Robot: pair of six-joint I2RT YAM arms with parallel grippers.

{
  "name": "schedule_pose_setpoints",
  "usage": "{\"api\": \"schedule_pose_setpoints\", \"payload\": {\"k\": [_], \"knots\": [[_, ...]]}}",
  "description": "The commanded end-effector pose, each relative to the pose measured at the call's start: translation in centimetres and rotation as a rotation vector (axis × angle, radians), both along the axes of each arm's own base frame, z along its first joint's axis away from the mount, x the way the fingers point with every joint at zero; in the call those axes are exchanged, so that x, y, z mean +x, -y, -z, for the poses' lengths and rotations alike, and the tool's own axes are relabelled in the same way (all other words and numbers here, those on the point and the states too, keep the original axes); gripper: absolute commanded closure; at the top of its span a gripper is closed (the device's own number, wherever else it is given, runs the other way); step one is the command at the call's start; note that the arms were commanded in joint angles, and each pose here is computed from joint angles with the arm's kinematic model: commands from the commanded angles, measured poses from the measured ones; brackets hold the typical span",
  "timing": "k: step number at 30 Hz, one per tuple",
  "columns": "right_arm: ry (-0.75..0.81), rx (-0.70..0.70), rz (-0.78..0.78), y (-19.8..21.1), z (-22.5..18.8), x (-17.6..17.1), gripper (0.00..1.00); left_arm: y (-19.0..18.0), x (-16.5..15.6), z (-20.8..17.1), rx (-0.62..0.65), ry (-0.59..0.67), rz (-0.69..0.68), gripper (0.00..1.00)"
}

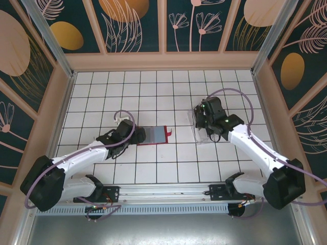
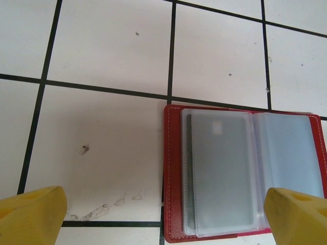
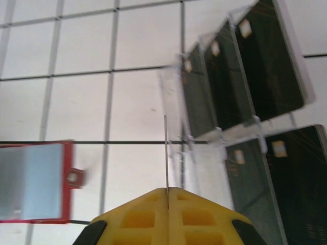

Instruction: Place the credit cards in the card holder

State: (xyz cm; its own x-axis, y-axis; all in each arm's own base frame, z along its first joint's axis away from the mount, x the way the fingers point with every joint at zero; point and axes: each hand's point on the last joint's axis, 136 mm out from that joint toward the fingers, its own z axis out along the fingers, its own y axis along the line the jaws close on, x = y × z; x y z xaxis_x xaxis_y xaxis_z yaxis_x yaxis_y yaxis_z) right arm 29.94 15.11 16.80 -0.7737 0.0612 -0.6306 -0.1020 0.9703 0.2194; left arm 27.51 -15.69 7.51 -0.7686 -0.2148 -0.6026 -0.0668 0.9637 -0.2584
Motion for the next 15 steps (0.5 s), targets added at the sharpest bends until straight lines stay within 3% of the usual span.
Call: {"api": "schedule_pose_setpoints", "payload": {"k": [1, 8, 15], "knots": [[0.041, 0.177, -0.046, -3.0, -2.6, 0.0, 1.00, -0.5, 0.4, 0.0, 0.068, -0.008, 0.002, 0.01], [0.068, 0.503, -0.184, -11.0, -2.1, -1.0, 1.00, -1.1, 1.5, 0.5, 0.161, -0.012, -0.009, 0.01], [0.005, 0.597, -0.254, -17.2, 3.1, -1.8, 1.00, -1.8, 2.5, 1.9, 0.202, -0.057, -0.028, 0.01]]}}
